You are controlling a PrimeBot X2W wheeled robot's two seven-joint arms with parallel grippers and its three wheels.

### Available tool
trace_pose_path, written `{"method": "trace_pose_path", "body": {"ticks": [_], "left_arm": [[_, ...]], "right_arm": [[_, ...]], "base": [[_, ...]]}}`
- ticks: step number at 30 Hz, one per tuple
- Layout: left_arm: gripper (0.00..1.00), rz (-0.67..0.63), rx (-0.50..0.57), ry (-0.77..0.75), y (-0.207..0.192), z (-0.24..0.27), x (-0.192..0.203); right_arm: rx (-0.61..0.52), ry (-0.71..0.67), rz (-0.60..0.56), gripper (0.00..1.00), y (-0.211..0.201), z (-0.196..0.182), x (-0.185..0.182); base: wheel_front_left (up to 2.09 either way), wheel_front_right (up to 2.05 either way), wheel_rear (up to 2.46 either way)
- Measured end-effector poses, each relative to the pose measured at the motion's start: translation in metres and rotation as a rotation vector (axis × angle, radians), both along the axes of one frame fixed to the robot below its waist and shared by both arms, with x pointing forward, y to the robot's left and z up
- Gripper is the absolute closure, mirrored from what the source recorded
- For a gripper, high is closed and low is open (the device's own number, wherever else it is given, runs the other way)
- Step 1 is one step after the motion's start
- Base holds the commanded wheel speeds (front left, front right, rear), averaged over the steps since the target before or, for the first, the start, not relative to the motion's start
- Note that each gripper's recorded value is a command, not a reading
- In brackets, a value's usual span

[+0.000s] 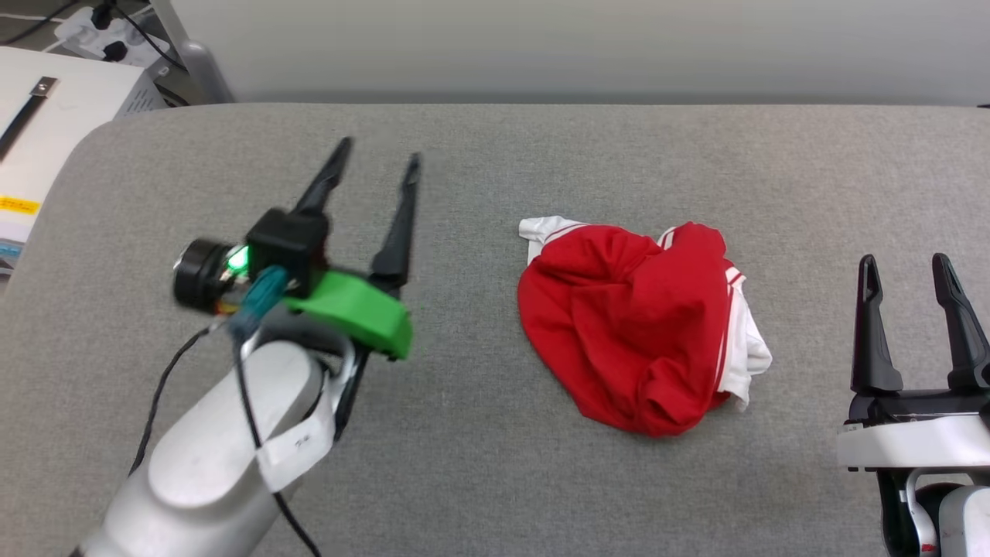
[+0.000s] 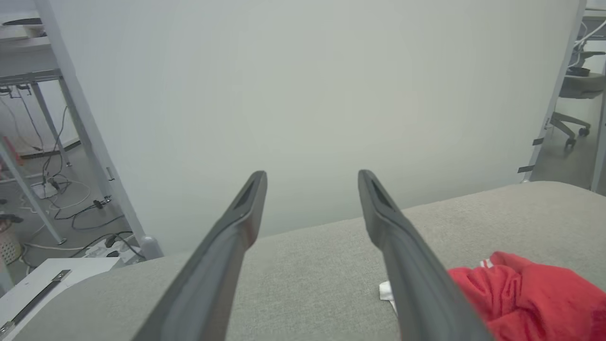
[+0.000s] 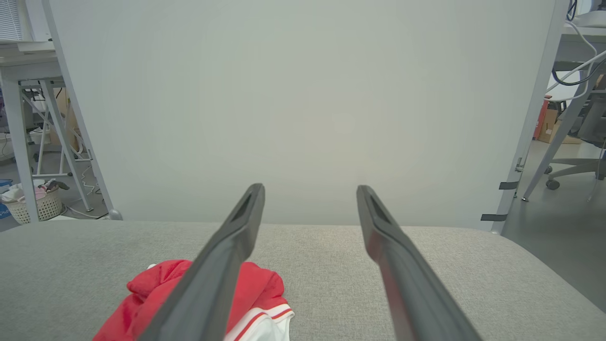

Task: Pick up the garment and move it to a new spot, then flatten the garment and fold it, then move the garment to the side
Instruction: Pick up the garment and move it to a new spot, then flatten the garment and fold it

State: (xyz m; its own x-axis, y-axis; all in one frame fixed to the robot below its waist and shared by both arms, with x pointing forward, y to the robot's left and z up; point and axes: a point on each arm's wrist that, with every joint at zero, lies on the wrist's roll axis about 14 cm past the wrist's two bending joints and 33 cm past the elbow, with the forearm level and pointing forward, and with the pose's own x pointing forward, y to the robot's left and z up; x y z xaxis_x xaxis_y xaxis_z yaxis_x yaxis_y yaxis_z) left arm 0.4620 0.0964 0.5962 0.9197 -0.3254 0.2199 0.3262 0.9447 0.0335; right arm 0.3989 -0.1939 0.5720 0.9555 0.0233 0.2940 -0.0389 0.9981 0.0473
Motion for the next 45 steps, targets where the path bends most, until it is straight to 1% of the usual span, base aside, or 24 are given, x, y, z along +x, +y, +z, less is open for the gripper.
{"method": "trace_pose_path", "body": {"ticks": [2, 6, 9, 12, 18, 26, 36, 45], "left_arm": [[0.00, 0.096, -0.016, -0.007, 0.026, -0.002, -0.006], [0.00, 0.224, -0.031, -0.010, 0.062, -0.011, -0.024], [0.00, 0.284, -0.022, -0.002, 0.079, -0.021, -0.038], [0.00, 0.316, -0.025, 0.025, 0.088, -0.034, -0.051], [0.00, 0.338, -0.043, 0.074, 0.094, -0.055, -0.073], [0.00, 0.310, -0.059, 0.103, 0.085, -0.069, -0.094], [0.00, 0.329, -0.060, 0.105, 0.089, -0.072, -0.108], [0.00, 0.354, -0.065, 0.117, 0.098, -0.077, -0.113]], "right_arm": [[0.001, -0.004, 0.005, 0.00, 0.002, 0.001, -0.001], [0.003, 0.004, 0.016, 0.00, 0.005, -0.001, -0.003], [0.005, 0.011, 0.024, 0.00, 0.008, -0.003, -0.006], [0.019, 0.011, 0.035, 0.00, 0.011, -0.002, -0.007], [0.052, 0.036, 0.042, 0.00, 0.012, -0.010, -0.017], [0.072, 0.071, 0.057, 0.00, 0.017, -0.020, -0.032], [0.092, 0.117, 0.074, 0.00, 0.022, -0.035, -0.045], [0.094, 0.136, 0.085, 0.00, 0.026, -0.041, -0.046]], "base": [[0.00, 0.00, 0.00], [0.00, 0.00, 0.00], [0.00, 0.00, 0.00], [0.00, 0.00, 0.00], [0.00, 0.00, 0.00], [0.00, 0.00, 0.00], [0.00, 0.00, 0.00], [0.00, 0.00, 0.00]]}}
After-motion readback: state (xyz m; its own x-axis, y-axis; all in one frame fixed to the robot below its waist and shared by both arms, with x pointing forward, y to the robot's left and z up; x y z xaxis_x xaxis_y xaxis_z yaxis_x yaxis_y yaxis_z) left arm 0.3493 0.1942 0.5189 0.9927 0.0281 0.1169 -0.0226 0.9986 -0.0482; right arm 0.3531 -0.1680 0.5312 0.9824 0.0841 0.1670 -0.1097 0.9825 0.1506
